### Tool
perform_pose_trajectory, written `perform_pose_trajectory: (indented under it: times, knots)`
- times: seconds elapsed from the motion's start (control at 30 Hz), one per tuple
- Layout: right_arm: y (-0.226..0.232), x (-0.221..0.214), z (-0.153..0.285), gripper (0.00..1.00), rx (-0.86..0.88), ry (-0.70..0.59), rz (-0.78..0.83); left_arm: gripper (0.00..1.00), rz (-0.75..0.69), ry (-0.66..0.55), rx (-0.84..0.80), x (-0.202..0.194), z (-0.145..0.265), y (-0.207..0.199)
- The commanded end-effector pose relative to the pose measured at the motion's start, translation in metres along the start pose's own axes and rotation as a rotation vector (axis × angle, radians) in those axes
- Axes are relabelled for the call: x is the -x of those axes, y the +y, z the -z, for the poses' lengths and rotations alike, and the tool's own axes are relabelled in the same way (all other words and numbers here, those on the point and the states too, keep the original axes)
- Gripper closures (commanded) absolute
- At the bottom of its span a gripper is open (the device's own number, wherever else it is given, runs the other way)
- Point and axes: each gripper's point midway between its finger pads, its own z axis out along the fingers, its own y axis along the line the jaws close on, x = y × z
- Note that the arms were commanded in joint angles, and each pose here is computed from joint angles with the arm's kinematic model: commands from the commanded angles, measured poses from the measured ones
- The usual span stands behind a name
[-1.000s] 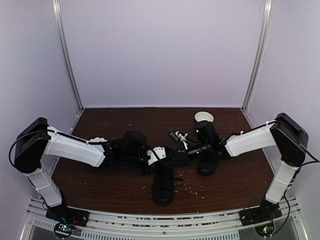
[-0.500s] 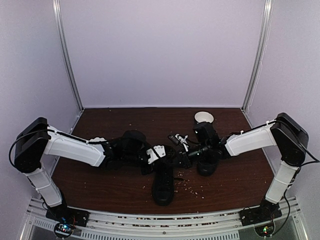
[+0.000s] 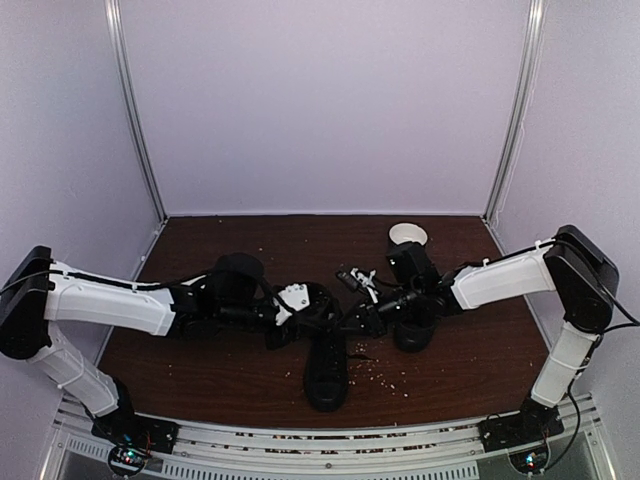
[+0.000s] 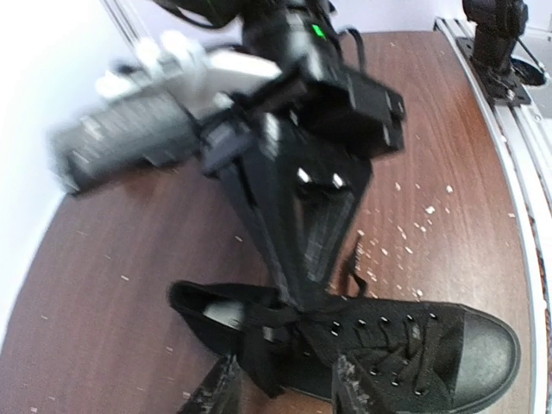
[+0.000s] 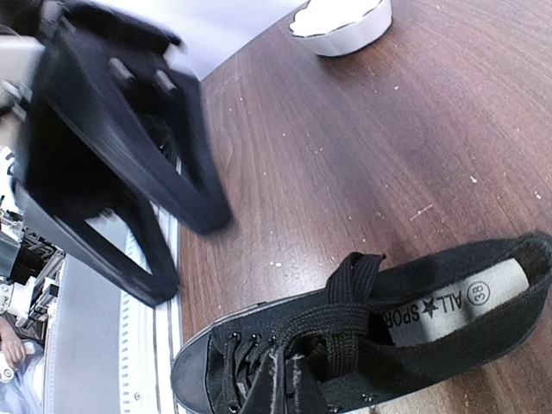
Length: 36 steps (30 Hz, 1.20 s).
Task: Tie the shoes
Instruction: Tie the loops with the shoelace on the shoe.
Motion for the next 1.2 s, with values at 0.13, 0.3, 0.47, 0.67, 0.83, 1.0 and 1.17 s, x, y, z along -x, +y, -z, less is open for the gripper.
perform_pose_trajectory:
  times: [0.13, 0.3, 0.47, 0.67, 0.83, 1.0, 1.17]
  knots:
    - [0.012, 0.020, 0.006, 1.00, 0.034, -0.038, 0.050, 0.58, 0.107, 0.111, -0.132, -0.037, -0.024, -0.032]
    - [0.012, 0.021, 0.005, 0.94, 0.040, -0.039, 0.049, 0.51, 0.126, 0.127, -0.123, -0.043, -0.032, -0.030]
    - [0.006, 0.025, 0.017, 0.76, -0.036, -0.036, 0.058, 0.62, 0.080, 0.076, -0.143, -0.033, -0.014, -0.035]
    - [-0.012, 0.027, 0.057, 0.69, -0.301, -0.048, 0.030, 0.57, 0.129, 0.147, -0.019, -0.061, 0.004, -0.002]
    - [-0.001, -0.007, 0.049, 0.60, -0.316, 0.007, 0.005, 0.40, 0.186, 0.185, 0.006, -0.074, -0.006, 0.023]
    - [0.003, -0.028, 0.027, 0.51, -0.314, 0.058, 0.090, 0.36, 0.152, 0.201, 0.028, -0.078, -0.020, 0.033]
    - [-0.001, -0.025, 0.009, 0.50, -0.287, 0.061, 0.136, 0.36, 0.154, 0.167, 0.051, -0.074, -0.031, 0.046]
